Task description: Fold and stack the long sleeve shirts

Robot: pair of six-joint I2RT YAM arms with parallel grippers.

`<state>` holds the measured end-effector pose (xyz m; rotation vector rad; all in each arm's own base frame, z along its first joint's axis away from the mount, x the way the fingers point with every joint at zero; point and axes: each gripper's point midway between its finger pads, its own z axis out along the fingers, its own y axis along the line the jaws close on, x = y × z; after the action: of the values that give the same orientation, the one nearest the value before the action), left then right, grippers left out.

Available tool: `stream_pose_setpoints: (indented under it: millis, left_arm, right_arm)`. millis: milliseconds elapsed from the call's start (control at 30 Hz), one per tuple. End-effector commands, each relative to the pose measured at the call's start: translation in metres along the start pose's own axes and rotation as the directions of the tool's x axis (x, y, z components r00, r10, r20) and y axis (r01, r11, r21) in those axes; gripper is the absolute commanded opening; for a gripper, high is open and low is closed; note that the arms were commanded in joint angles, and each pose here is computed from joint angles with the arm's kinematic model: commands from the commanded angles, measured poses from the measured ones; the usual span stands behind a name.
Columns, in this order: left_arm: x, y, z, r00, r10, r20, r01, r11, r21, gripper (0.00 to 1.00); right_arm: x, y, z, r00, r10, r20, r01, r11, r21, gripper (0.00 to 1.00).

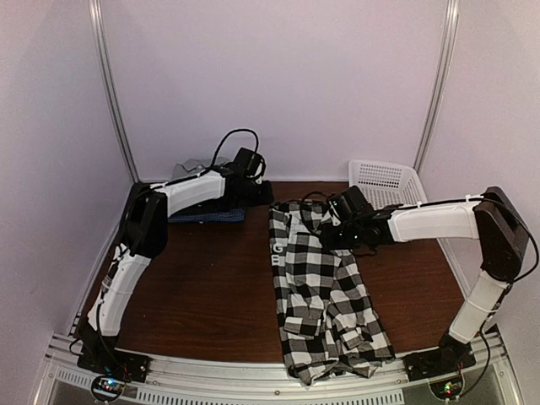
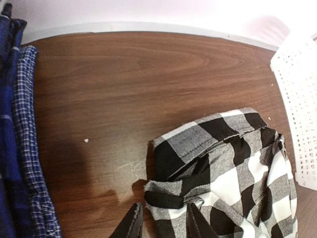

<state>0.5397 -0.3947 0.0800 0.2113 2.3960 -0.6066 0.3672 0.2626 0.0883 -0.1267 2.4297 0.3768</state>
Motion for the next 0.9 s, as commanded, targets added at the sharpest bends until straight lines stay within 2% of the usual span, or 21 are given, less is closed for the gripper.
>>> stream_pose_setpoints:
  millis: [0, 233, 467, 667, 867]
  left_arm:
    - [-0.004, -0.009, -0.044, 0.999, 0.018, -0.027, -0.017, 0.999, 0.050, 0.33]
    - [0.072, -0.034, -0.085, 0.992, -0.008, -0.124, 0.028, 0.987, 0.155, 0.34]
    - [0.142, -0.052, -0.092, 0.977, -0.001, -0.212, 0.034, 0.988, 0.151, 0.36]
    - [0.175, -0.047, -0.087, 0.963, -0.036, -0.266, 0.064, 0.993, 0.098, 0.36]
    - [0.192, -0.052, -0.078, 0.953, -0.031, -0.301, 0.063, 0.993, 0.099, 0.36]
  right_arm:
    - [-0.006, 0.002, -0.018, 0.999, -0.042, 0.015, 0.042, 0.999, -0.001, 0.32]
    - [0.025, -0.001, -0.017, 0.996, -0.084, -0.033, 0.085, 0.996, 0.015, 0.31]
    - [0.054, -0.019, -0.011, 0.993, -0.086, -0.079, 0.090, 0.995, 0.047, 0.30]
    - [0.065, -0.026, -0.005, 0.991, -0.089, -0.096, 0.095, 0.993, 0.064, 0.30]
    - [0.070, -0.028, 0.000, 0.990, -0.090, -0.107, 0.098, 0.993, 0.069, 0.30]
